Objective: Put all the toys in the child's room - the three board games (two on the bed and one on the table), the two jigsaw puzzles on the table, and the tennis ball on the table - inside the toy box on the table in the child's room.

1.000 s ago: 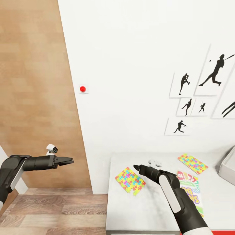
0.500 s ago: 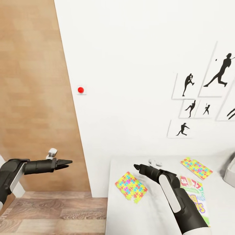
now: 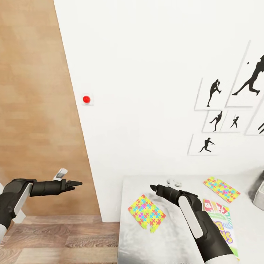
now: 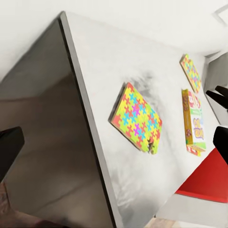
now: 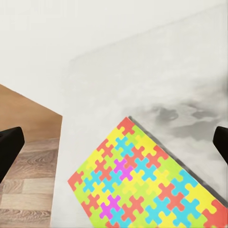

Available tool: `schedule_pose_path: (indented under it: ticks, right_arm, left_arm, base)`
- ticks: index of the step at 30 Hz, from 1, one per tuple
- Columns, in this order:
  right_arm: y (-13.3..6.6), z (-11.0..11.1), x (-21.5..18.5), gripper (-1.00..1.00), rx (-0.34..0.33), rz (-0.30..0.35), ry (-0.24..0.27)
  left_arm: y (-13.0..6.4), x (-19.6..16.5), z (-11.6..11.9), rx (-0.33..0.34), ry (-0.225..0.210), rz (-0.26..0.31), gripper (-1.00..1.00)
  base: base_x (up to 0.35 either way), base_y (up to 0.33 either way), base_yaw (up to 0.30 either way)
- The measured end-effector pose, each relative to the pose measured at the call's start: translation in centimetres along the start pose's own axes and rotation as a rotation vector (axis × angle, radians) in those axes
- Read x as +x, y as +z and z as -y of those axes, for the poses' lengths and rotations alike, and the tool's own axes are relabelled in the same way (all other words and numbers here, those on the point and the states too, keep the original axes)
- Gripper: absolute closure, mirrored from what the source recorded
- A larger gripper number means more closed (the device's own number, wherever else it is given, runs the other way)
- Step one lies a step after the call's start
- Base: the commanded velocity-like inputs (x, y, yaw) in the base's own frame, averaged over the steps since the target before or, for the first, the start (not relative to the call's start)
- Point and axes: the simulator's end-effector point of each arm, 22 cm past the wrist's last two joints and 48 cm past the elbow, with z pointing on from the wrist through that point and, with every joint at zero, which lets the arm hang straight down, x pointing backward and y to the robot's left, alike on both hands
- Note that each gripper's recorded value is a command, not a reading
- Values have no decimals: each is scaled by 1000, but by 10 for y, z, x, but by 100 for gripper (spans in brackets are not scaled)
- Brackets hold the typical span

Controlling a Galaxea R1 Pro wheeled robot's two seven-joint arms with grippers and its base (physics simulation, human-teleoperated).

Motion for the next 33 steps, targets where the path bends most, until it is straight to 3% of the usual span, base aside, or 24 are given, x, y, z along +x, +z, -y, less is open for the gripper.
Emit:
schedule_pose_path:
  ticks: [33]
  right_arm:
    - [8,4,13,-100,1,-28,3]
  left_arm:
    - [8,7,-12,-7,-21,-17,-100]
  base:
    - [0,0,-2]
